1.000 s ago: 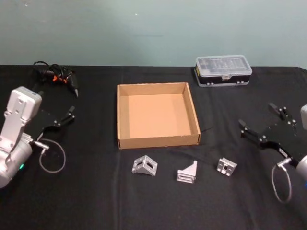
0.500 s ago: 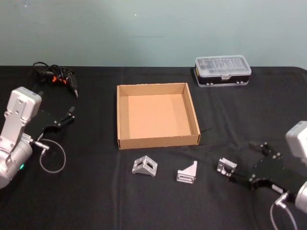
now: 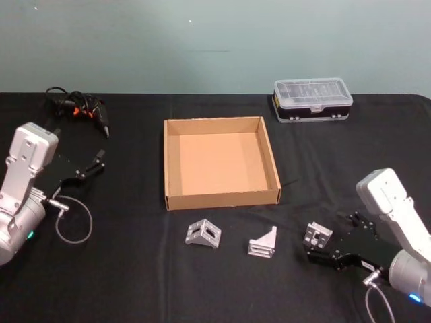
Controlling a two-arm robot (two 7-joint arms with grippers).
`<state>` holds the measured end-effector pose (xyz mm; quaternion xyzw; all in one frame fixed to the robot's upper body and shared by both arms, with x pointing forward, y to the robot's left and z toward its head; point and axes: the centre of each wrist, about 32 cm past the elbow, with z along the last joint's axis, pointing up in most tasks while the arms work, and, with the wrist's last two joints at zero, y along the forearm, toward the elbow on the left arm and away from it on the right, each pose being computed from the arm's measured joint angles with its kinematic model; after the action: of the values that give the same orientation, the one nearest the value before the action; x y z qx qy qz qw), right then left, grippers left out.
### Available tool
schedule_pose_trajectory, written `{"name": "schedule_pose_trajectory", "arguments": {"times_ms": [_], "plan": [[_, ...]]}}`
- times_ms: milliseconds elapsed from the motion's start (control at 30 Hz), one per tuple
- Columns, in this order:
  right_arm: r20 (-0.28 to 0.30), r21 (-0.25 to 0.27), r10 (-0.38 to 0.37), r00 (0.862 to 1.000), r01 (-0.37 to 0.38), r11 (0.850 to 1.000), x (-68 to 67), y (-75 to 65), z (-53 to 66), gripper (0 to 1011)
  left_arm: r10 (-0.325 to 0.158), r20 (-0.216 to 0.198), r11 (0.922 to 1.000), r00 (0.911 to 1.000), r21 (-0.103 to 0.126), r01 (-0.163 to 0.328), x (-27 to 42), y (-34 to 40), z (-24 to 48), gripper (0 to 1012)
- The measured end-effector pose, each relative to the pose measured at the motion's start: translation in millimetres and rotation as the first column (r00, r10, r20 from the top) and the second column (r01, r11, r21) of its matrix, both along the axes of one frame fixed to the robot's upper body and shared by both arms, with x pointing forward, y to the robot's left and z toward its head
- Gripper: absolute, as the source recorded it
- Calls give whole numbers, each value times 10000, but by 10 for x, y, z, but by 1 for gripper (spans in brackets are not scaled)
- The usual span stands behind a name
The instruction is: Use one hand to pick up the angle iron from the table and place it into the box.
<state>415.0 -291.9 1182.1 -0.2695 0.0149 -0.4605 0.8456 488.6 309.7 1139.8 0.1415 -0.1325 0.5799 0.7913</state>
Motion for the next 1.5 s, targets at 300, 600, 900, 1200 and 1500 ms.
{"name": "schedule_pose_trajectory", "arguments": {"times_ms": [300,600,900,1200,1500], "plan": [[-72,20,-270,9996,270,9996,83,64,-92,1003,0,0,10000,10000,0,0,0,0,0,1011],[-59,-5,-260,9996,260,9997,82,58,-82,985,0,0,10000,10000,1,0,0,0,0,1011],[-60,-7,-257,9997,257,9997,79,55,-75,769,0,0,10000,10000,1,0,0,0,0,1011],[-70,-9,-256,9996,256,9997,77,53,-73,489,0,0,10000,10000,0,0,0,0,0,1011],[-72,-9,-253,9997,253,9997,77,53,-70,187,0,0,10000,10000,0,0,0,0,0,1011]]}}
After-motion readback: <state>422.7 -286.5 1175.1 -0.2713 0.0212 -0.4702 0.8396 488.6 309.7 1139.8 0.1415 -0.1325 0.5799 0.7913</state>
